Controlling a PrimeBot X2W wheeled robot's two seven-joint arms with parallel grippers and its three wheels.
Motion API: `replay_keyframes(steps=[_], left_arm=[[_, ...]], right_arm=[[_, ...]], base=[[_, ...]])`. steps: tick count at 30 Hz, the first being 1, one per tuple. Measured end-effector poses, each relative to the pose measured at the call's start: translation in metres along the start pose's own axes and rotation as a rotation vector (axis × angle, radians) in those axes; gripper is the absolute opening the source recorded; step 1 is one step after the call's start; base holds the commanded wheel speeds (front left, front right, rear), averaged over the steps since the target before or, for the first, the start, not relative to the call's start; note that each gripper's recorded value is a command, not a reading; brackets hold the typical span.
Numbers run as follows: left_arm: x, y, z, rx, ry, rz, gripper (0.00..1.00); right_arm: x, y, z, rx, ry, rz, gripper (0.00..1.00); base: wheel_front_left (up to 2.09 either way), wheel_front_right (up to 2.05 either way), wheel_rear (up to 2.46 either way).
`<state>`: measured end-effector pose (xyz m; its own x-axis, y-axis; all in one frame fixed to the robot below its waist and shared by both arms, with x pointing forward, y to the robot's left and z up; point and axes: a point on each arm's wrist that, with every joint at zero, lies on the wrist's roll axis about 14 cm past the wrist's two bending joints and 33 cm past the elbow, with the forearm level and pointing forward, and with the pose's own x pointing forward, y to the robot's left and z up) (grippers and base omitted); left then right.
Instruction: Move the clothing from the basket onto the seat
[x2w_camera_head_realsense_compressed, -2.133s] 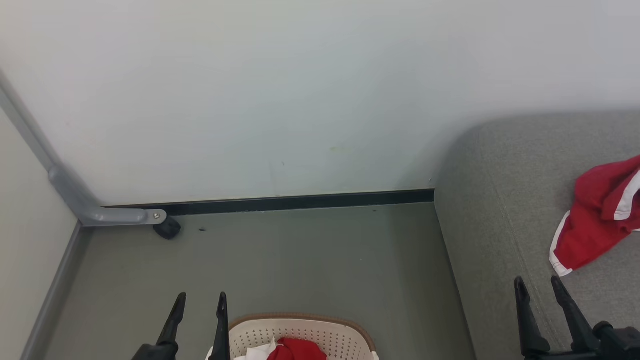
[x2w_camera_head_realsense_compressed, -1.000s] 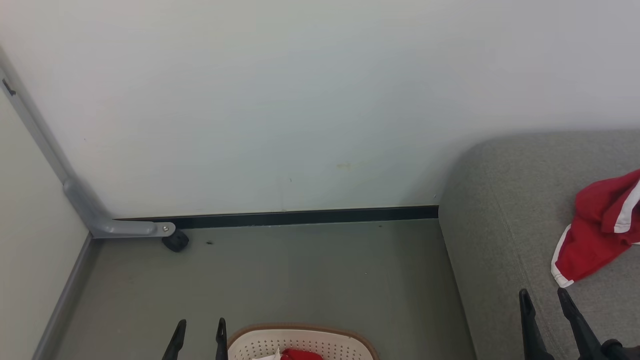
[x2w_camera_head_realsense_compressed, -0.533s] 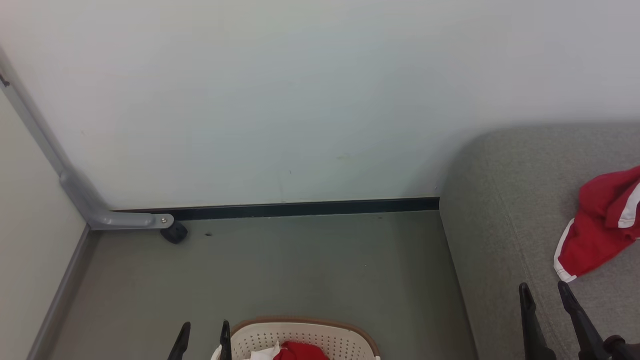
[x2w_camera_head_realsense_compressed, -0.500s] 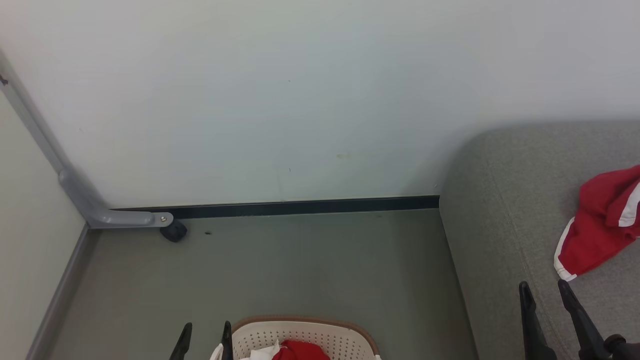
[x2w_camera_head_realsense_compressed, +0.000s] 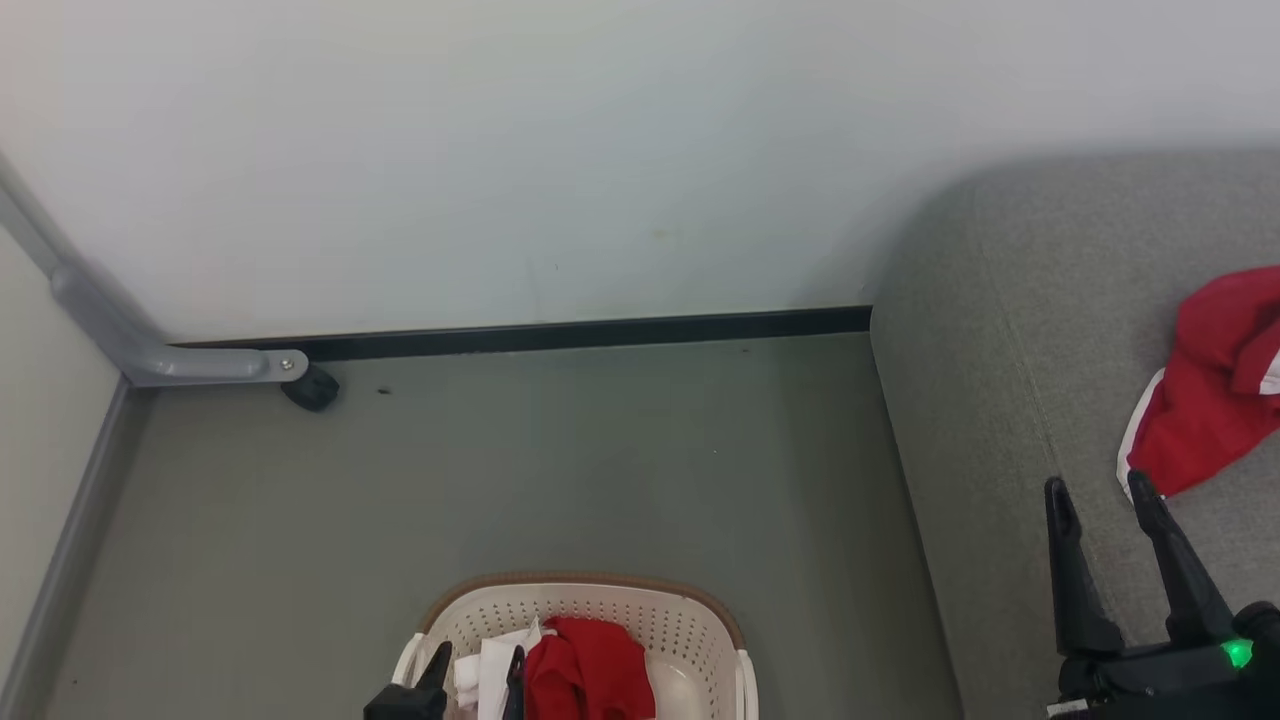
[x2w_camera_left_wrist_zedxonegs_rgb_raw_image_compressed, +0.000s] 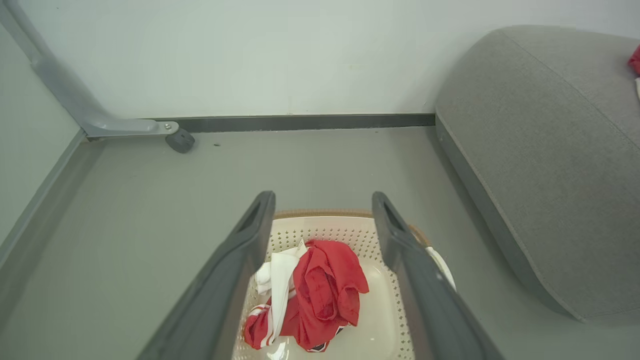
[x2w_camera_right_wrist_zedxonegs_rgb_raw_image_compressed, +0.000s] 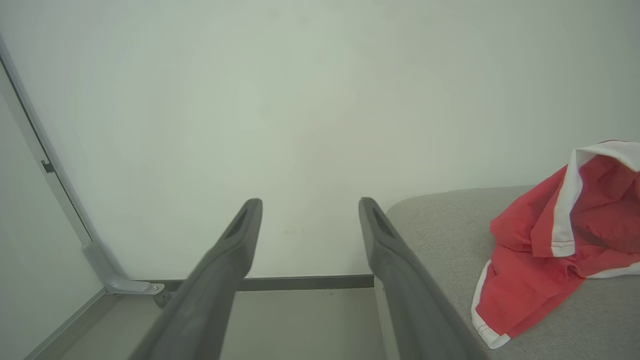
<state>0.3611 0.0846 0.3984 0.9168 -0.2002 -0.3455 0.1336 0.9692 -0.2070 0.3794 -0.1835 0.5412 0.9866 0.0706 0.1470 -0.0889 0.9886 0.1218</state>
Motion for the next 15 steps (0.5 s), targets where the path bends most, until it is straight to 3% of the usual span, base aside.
replay_keyframes(steps=[15], left_arm=[[0.058,-0.013,-0.067,0.035,0.286,-0.07,1.0]], right_arm=[[0.047,-0.016,-0.003,-0.058,-0.01,0.011,1.0]], base=[[0.0,0.0,0.0]])
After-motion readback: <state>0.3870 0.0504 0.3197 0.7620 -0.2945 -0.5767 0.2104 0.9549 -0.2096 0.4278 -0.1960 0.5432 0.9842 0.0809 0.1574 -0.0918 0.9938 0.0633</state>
